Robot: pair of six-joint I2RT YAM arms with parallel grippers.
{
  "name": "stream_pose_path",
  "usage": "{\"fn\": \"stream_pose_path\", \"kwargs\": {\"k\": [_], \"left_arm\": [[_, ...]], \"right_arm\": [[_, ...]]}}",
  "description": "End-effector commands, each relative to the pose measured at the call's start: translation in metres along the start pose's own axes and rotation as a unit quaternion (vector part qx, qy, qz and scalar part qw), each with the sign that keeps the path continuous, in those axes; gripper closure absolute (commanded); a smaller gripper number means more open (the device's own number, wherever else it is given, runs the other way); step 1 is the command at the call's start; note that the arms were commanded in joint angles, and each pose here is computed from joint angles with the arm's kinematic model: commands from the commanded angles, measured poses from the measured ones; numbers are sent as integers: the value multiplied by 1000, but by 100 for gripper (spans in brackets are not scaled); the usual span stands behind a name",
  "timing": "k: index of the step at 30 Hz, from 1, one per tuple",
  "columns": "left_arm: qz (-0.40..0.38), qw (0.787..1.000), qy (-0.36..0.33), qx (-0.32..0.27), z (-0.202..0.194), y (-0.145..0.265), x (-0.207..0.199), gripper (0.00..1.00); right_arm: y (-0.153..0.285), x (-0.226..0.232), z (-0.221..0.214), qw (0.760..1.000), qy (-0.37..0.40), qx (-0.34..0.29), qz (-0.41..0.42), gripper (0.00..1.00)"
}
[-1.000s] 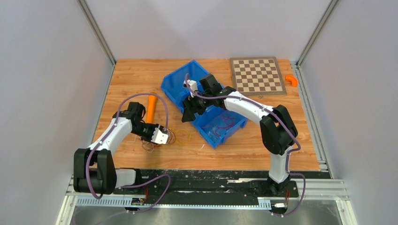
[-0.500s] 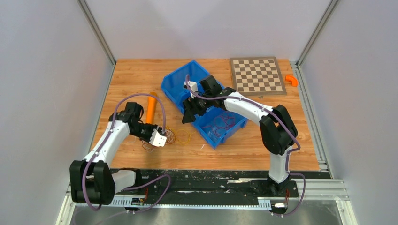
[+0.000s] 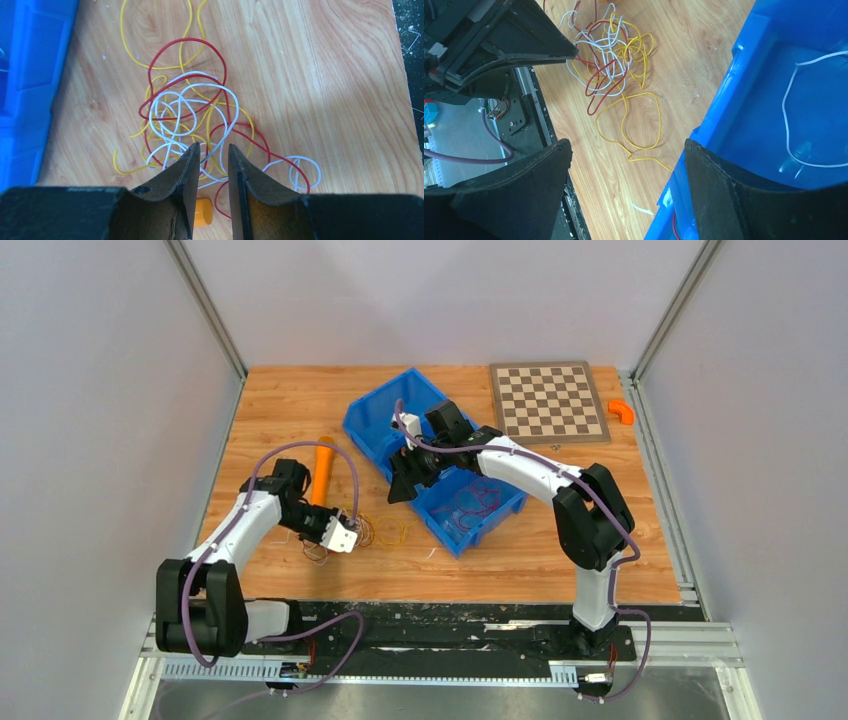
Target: Untangle the cables
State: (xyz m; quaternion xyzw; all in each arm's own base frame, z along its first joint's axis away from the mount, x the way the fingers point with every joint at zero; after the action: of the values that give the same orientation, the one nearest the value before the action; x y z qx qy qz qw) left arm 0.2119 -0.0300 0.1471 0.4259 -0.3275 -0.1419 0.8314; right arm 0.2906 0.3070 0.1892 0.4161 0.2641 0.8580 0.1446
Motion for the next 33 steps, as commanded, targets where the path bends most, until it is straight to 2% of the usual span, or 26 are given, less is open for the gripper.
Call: {"fn": "stream_pose_path", "kwargs": {"k": [1,5,9,12,16,18,20,22,25,29,30,33], "left_arm": [[-7,1000,-14,5,-7,-7,0,66],[-4,1000,-10,10,-11,-11,0,69],[27,1000,-4,13,-5,-4,5,80],[57,998,-8,17,11,16,11,87],[78,997,6,9,37,41,10,88],[92,996,17,12,47,52,10,90],[109,992,57,8,55,61,11,97],[125,989,84,5,61,73,16,100],[163,967,193,-32,69,88,23,100],[213,919,320,-87,75,108,32,100],[218,901,360,-105,78,108,32,100],[245,876,396,-126,85,111,28,99]], "right_arm": [[11,11,7,1000,12,-21,9,18],[13,11,6,1000,16,-21,6,18],[15,13,7,1000,19,-22,6,18],[17,16,9,999,25,-25,13,19],[18,23,17,998,32,-29,35,20],[18,28,22,997,36,-26,60,20],[18,36,29,994,46,-23,97,21],[18,41,33,991,53,-21,118,20],[21,52,39,985,70,-22,154,15],[22,69,45,977,102,-37,184,13],[21,73,46,975,110,-41,189,13],[12,82,50,970,133,-50,196,14]]}}
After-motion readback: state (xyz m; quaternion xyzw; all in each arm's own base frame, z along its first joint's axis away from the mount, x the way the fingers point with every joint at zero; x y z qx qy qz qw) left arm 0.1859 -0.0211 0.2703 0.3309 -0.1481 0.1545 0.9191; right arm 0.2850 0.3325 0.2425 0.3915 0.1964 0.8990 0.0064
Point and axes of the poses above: each gripper's point midway between its finger pads, its own y axis back along the fingers, its own x axis along the line the jaws close on, z = x × y, the point moved 10 cm from there along y, back along the fingers, and after that the axes turned 14 degrees about -y, right-handed, at the moved point
